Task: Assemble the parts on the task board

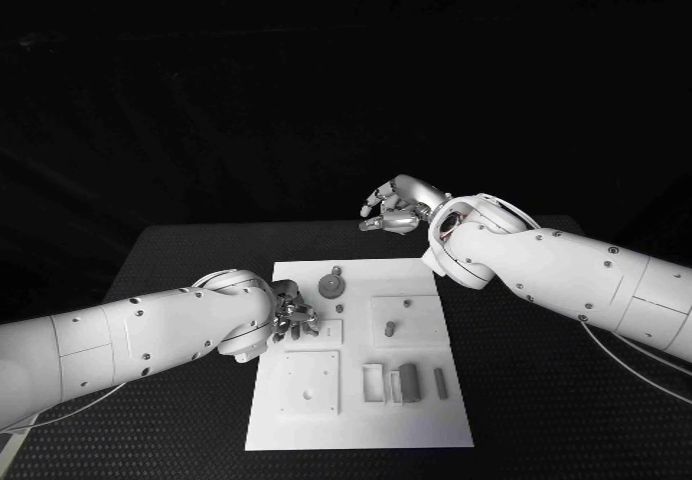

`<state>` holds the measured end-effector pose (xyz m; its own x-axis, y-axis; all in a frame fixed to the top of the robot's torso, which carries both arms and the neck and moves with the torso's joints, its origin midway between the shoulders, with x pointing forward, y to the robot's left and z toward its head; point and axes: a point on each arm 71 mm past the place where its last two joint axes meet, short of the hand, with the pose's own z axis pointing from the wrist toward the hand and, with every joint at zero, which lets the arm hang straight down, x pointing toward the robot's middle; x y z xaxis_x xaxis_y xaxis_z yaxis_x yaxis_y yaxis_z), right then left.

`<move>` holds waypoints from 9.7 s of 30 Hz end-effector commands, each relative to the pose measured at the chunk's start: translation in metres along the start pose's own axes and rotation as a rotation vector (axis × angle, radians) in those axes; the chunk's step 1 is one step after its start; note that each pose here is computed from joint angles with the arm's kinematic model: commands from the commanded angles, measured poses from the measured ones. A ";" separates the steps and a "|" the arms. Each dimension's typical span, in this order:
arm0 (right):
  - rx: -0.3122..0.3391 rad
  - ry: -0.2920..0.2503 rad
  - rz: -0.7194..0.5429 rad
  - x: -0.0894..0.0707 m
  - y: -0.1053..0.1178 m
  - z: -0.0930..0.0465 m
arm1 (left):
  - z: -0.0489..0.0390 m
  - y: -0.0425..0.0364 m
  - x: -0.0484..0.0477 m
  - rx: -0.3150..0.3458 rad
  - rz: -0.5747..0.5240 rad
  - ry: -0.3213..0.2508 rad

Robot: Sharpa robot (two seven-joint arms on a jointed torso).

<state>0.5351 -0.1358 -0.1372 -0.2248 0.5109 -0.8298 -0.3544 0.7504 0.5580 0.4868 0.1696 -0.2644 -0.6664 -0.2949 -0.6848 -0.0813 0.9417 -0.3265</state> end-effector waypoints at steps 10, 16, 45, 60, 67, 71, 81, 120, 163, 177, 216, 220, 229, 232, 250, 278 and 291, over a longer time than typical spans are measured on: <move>-0.002 0.014 -0.001 0.001 0.000 0.000 | 0.0015 -0.0025 0.0056 0.008 0.018 0.025; -0.001 0.014 -0.002 0.001 0.000 0.000 | 0.0016 -0.0035 0.0063 0.011 0.022 0.030; 0.000 0.016 -0.002 0.001 0.000 0.000 | 0.0026 -0.0060 0.0069 0.018 0.027 0.036; 0.001 0.018 -0.002 0.001 -0.001 0.000 | 0.0027 -0.0029 0.0054 0.011 0.022 0.029; 0.001 0.020 -0.002 0.001 0.000 0.000 | 0.0031 -0.0021 0.0041 0.006 0.016 0.018; 0.001 0.021 -0.002 0.002 0.000 0.000 | 0.0031 -0.0017 0.0042 0.005 0.017 0.021; 0.001 0.022 -0.001 0.002 0.000 0.000 | 0.0034 0.0004 0.0036 -0.001 0.019 0.025; 0.002 0.024 -0.001 0.002 -0.001 0.000 | 0.0042 0.0032 0.0041 -0.023 0.043 0.047; 0.006 0.029 -0.003 0.001 -0.002 0.000 | 0.0055 0.0003 0.0028 -0.012 0.031 0.027; 0.008 0.030 -0.003 0.002 -0.003 0.000 | 0.0056 0.0018 0.0002 -0.006 -0.003 0.004; 0.032 0.021 -0.005 -0.002 -0.012 0.000 | 0.0119 0.0269 -0.1020 -0.134 -0.060 -0.118; 0.031 0.021 -0.005 -0.001 -0.012 0.001 | 0.0171 0.0241 -0.0998 -0.143 -0.034 -0.103; 0.030 0.022 -0.005 -0.001 -0.011 0.001 | 0.0237 0.0210 -0.0866 -0.173 0.038 -0.013; 0.030 0.022 -0.005 -0.001 -0.011 0.001 | 0.0263 0.0207 -0.0836 -0.171 0.036 -0.013; 0.028 0.025 -0.004 0.000 -0.010 0.001 | 0.0340 0.0135 -0.0736 -0.140 0.031 -0.011; 0.026 0.028 -0.003 0.001 -0.008 0.002 | 0.0360 0.0105 -0.0704 -0.118 0.022 -0.002; 0.026 0.027 -0.003 0.001 -0.008 0.002 | 0.0362 0.0086 -0.0698 -0.111 0.023 -0.002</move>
<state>0.5400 -0.1419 -0.1422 -0.2408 0.5027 -0.8303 -0.3275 0.7632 0.5571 0.5597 0.1959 -0.2432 -0.6637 -0.2728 -0.6964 -0.1605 0.9614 -0.2236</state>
